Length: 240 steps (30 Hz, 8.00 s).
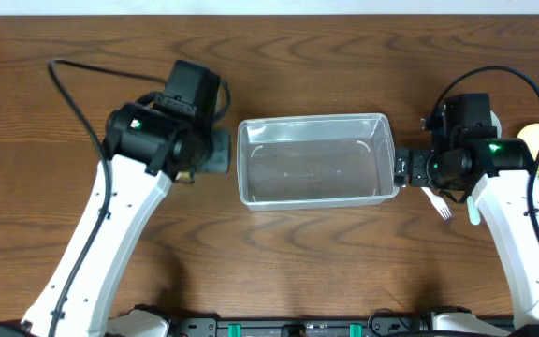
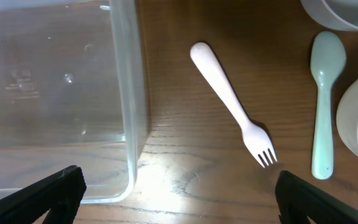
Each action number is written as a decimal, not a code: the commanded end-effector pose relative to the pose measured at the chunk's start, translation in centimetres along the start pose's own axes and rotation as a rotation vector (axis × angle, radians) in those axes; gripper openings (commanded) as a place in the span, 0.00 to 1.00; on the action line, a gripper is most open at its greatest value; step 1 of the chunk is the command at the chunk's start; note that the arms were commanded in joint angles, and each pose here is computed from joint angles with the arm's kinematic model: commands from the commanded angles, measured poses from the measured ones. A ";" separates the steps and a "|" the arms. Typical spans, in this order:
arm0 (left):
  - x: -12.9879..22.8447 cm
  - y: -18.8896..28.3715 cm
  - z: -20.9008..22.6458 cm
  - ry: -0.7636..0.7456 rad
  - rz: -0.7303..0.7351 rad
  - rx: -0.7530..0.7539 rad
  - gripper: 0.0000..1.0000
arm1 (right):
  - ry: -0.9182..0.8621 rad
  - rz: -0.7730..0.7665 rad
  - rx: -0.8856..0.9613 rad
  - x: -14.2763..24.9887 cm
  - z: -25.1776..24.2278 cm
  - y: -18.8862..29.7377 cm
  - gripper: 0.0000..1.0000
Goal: Pack container
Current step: 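Reach the left gripper down and grasp the yellow cup, then carry the yellow cup into the container and release it, then move the left gripper back and grasp the white cup, then place the white cup in the container beside the yellow cup, then grasp the grey cup with the left gripper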
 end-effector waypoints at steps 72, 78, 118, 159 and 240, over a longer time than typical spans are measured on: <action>-5.4 -1.2 2.3 -0.118 -0.059 -0.267 0.58 | -0.028 0.003 0.004 -0.2 -0.3 0.4 0.99; -4.1 -3.3 7.2 0.103 0.053 -0.227 0.60 | -0.028 0.003 0.004 -0.2 -0.3 0.4 0.99; -1.3 -13.5 10.6 0.187 0.406 -0.184 0.06 | -0.028 0.018 0.008 0.1 -0.4 0.4 0.99; 6.1 -15.5 -5.1 -0.287 0.241 -0.040 0.06 | -0.028 0.026 0.010 0.3 -0.4 0.4 0.99; -4.9 2.7 0.7 -0.108 -0.207 -0.025 0.05 | -0.028 0.030 0.022 0.4 -0.6 0.4 0.99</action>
Point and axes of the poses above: each gripper's point midway between its finger pads, its own y axis back along the fingers, its own z axis along the line the jaws close on, x = y × z, the point moved 4 cm from there along y, back along the fingers, and after that the axes turned 6 degrees about -y, right-handed, at the moved point
